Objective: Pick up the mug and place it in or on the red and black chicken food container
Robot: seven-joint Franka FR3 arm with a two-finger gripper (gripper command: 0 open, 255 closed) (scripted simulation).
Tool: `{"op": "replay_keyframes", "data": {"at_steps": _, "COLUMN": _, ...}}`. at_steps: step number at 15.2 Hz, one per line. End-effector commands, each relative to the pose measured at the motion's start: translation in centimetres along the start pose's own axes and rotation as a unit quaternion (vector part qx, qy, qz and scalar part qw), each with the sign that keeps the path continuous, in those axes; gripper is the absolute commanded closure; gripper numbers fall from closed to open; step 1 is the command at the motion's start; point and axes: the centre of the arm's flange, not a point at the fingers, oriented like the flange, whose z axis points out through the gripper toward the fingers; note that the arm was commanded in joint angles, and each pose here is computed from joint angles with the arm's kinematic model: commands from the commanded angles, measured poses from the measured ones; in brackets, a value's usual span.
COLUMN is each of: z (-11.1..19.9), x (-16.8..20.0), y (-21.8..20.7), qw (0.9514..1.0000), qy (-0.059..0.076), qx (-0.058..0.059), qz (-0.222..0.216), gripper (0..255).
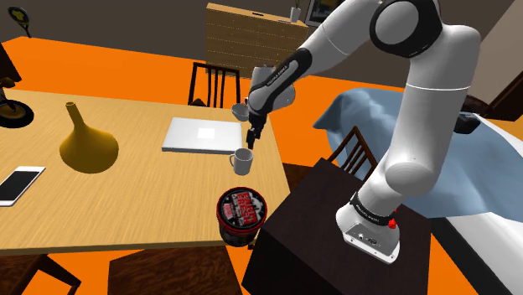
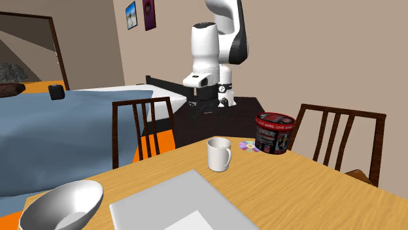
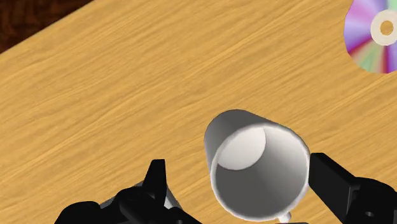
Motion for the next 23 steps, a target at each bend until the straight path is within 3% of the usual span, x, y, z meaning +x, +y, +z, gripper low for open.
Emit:
{"op": "replay_keyframes", "data": {"at_steps": 1, "z": 2.2, "x": 1.5, "y": 0.6, "qw": 1.0000, "qy": 0.003, "qx": 0.001, "qz": -0.005, "gripper": 0}}
{"op": "replay_keyframes", "data": {"at_steps": 10, "z": 7.8, "x": 3.0, "y": 1.1, "qw": 0.9999, "qy": 0.005, "qx": 0.003, "qz": -0.010, "gripper": 0}}
{"op": "replay_keyframes", "data": {"at_steps": 18, "z": 8.1, "x": 3.0, "y": 1.1, "qw": 0.9999, "qy": 0.005, "qx": 0.003, "qz": -0.010, "gripper": 0}}
{"op": "replay_keyframes", "data": {"at_steps": 19, "z": 8.1, "x": 3.0, "y": 1.1, "qw": 0.9999, "qy": 0.005, "qx": 0.003, "qz": -0.010, "gripper": 255}}
{"op": "replay_keyframes", "data": {"at_steps": 23, "z": 8.1, "x": 3.0, "y": 1.1, "qw": 0.9999, "qy": 0.005, "qx": 0.003, "qz": -0.010, "gripper": 255}}
